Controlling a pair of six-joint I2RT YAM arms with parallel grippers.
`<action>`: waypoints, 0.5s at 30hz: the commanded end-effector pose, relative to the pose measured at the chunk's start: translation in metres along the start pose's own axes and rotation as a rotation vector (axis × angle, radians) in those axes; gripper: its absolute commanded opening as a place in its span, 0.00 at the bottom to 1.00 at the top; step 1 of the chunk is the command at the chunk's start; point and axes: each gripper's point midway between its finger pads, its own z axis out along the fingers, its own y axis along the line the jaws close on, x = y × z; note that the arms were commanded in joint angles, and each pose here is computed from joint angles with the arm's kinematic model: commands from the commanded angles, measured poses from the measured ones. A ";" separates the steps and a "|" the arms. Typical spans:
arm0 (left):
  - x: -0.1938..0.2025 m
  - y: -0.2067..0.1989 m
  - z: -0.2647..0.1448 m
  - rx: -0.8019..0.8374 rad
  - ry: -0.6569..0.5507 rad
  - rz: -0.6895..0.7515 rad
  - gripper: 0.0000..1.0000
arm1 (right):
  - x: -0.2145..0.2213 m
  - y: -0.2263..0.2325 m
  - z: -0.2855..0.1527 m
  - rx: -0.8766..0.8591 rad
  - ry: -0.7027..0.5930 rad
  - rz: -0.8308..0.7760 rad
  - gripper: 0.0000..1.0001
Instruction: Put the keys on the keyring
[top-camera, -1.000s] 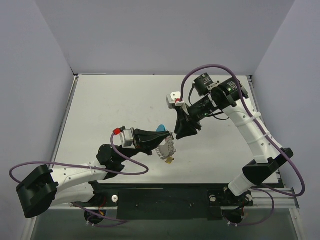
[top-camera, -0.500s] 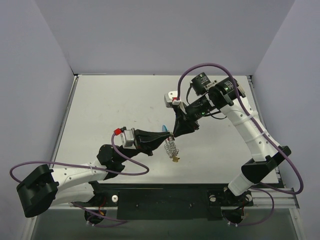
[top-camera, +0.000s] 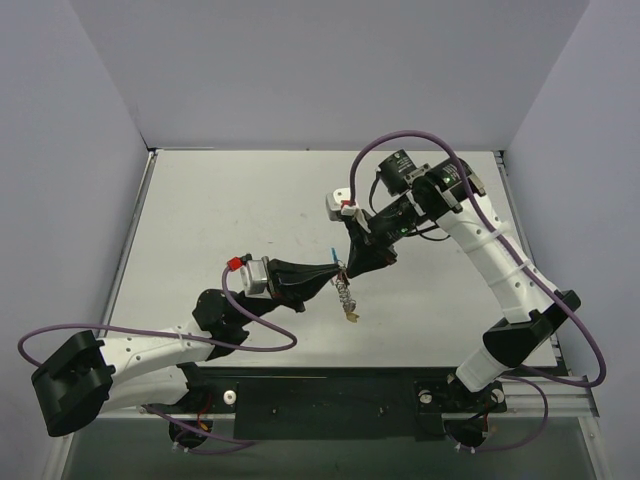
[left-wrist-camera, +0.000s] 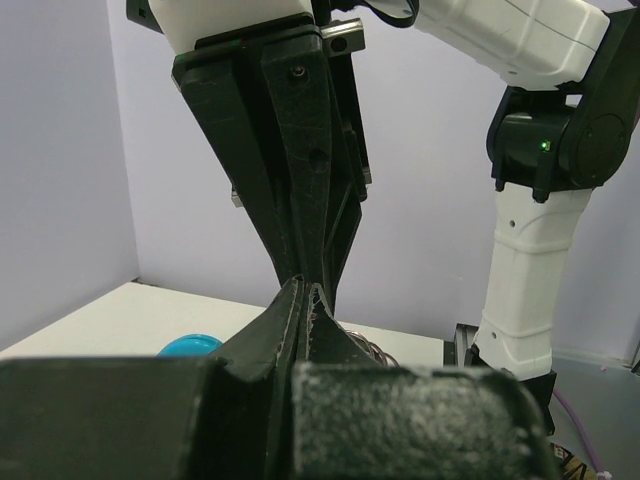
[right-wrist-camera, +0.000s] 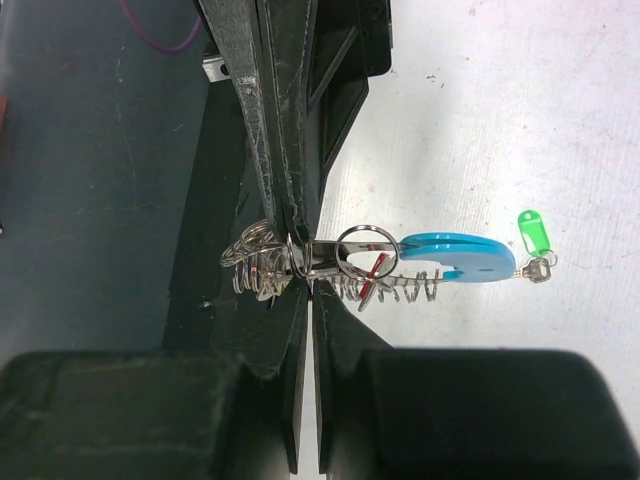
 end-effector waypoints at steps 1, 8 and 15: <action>-0.095 -0.017 0.007 0.050 -0.331 0.068 0.00 | 0.008 0.015 0.001 -0.022 0.032 -0.005 0.00; -0.097 -0.020 0.009 0.065 -0.336 0.053 0.00 | 0.010 0.013 0.014 -0.028 0.044 0.047 0.00; -0.089 -0.018 0.003 0.051 -0.315 0.044 0.00 | -0.005 0.010 -0.002 0.014 -0.026 0.057 0.22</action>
